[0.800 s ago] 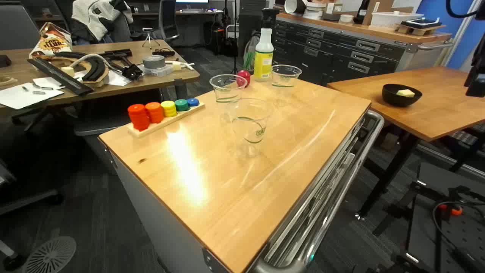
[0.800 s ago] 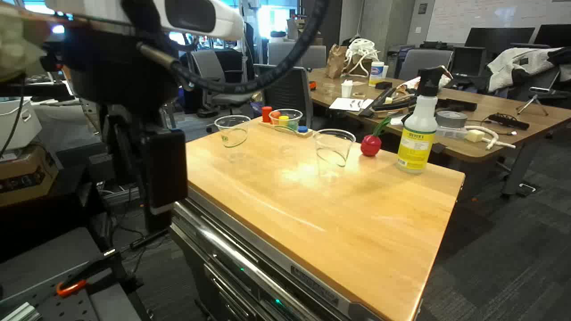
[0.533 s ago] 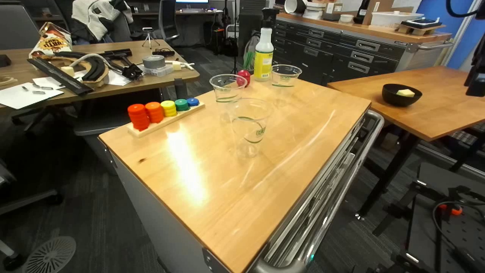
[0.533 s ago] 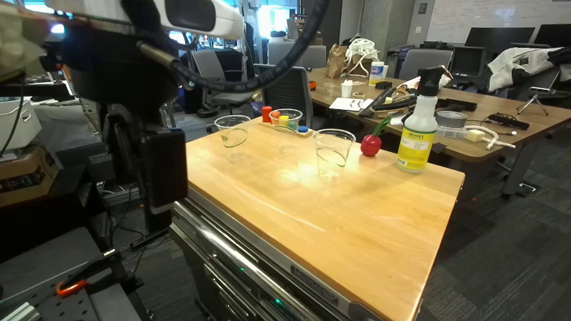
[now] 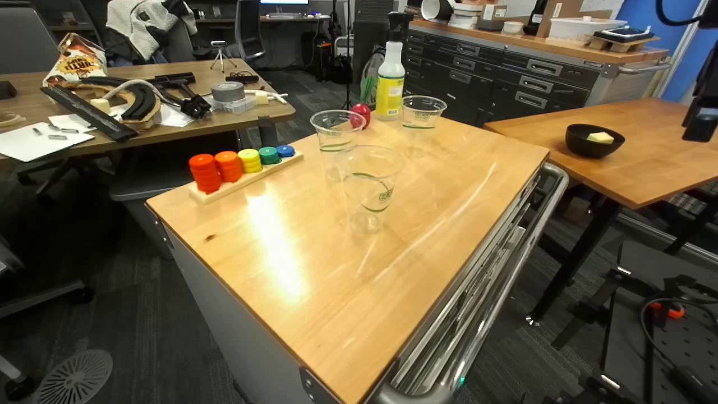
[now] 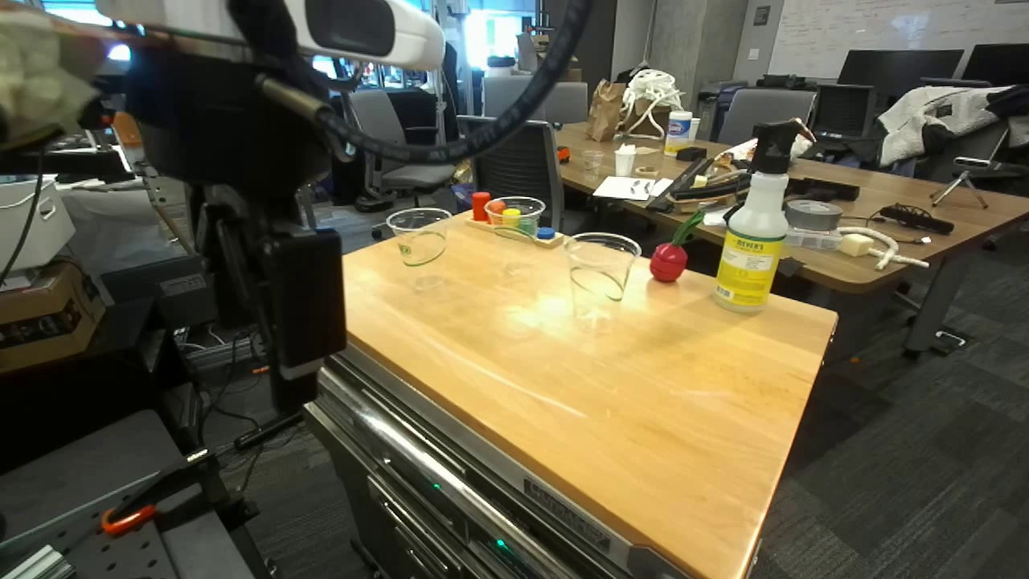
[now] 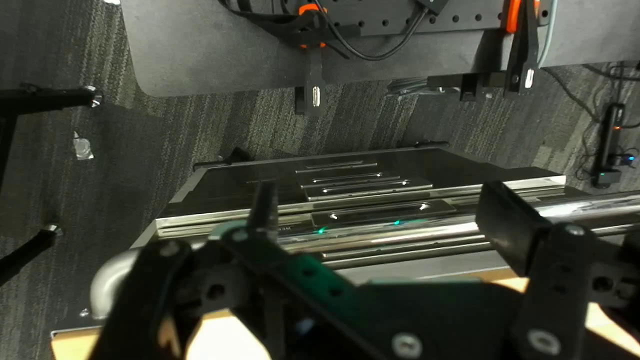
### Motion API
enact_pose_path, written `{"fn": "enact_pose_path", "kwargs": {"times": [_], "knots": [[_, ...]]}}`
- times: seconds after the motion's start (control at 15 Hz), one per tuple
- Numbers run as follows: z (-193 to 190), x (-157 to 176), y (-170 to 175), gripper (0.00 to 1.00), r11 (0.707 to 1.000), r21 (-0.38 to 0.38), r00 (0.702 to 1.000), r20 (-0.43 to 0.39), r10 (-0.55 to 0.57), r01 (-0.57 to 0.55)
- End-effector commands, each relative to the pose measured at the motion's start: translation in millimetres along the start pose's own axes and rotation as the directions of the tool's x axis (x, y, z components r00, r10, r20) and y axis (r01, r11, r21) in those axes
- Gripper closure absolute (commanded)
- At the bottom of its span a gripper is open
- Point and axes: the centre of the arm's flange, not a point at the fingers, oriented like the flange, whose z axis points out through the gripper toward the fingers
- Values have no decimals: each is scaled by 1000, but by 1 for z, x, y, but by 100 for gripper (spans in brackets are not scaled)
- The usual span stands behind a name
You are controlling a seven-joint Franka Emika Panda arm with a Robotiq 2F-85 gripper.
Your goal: Stack the three cups
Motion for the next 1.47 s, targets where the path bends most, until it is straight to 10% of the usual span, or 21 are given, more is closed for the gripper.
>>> {"fn": "enact_pose_path", "kwargs": {"times": [0.0, 0.6, 1.4], "knots": [[-7, 46, -19, 0, 999, -20, 998, -44, 39, -40], [-22, 169, -92, 0, 974, -36, 946, -247, 208, -224], [-18, 250, -167, 0, 938, 28, 902, -265, 340, -345]]}}
